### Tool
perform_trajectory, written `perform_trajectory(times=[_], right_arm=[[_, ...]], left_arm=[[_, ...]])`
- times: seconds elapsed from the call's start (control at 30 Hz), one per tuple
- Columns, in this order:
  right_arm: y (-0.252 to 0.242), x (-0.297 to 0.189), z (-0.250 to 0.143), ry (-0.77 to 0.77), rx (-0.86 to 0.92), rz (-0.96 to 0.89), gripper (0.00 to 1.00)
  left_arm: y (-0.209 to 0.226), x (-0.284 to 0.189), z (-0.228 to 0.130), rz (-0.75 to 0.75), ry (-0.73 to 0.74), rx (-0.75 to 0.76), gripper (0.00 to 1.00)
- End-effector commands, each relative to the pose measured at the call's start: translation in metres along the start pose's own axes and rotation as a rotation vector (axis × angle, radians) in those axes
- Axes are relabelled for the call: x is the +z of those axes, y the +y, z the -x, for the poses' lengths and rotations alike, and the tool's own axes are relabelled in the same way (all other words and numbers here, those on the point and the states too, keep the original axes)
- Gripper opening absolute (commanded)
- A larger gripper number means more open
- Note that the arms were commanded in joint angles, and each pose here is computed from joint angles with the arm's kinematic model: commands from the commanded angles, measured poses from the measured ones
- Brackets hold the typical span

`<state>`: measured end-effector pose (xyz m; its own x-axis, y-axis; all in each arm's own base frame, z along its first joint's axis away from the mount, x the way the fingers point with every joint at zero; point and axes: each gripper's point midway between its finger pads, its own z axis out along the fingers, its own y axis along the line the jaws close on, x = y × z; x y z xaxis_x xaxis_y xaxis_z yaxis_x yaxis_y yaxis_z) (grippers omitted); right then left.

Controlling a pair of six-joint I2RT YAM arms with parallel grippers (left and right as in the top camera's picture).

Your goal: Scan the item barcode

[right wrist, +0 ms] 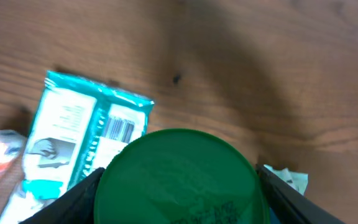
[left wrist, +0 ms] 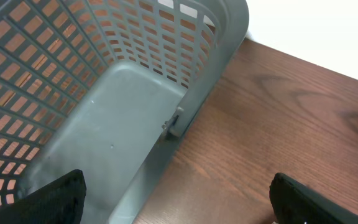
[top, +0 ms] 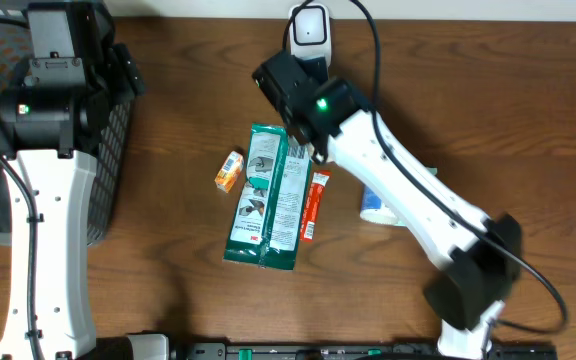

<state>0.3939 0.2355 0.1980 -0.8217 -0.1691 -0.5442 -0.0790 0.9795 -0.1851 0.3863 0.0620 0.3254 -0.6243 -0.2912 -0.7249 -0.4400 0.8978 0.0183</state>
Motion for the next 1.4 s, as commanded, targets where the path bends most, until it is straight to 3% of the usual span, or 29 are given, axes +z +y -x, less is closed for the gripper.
perform_trajectory(times=[0.0, 0.23, 0.5, 0.77, 1.03, 1.13, 1.23, 1.37], right_arm=[[-0.036, -0.055, 0.015, -0.173, 0.103, -0.01, 0.23], [-0.044, -0.058, 0.0, -0.392, 0.132, 0.103, 0.19], [-0.026, 0.003, -0.028, -0.492, 0.143, 0.132, 0.14], [-0.02, 0.068, -0.032, -0.49, 0.153, 0.084, 0.01], [-0.021, 0.108, -0.037, -0.475, 0.172, 0.055, 0.06], [-0.017, 0.111, -0.041, -0.458, 0.159, 0.071, 0.17], [-0.014, 0.112, -0.043, -0.448, 0.151, 0.088, 0.35], [-0.014, 0.112, -0.043, -0.447, 0.15, 0.087, 0.68]], left_arm=[[0.004, -0.001, 0.003, 0.017, -0.011, -0.007, 0.9], [0.004, -0.001, 0.003, 0.017, -0.011, -0.007, 0.9], [0.004, -0.001, 0.003, 0.017, -0.011, -0.007, 0.9], [0.004, -0.001, 0.003, 0.017, -0.011, -0.007, 0.9], [0.004, -0.001, 0.003, 0.017, -0.011, -0.007, 0.9], [0.004, -0.001, 0.003, 0.017, -0.011, -0.007, 0.9], [0.004, -0.001, 0.003, 0.017, -0.011, -0.007, 0.9], [0.004, -0.001, 0.003, 0.017, -0.011, -0.007, 0.9]])
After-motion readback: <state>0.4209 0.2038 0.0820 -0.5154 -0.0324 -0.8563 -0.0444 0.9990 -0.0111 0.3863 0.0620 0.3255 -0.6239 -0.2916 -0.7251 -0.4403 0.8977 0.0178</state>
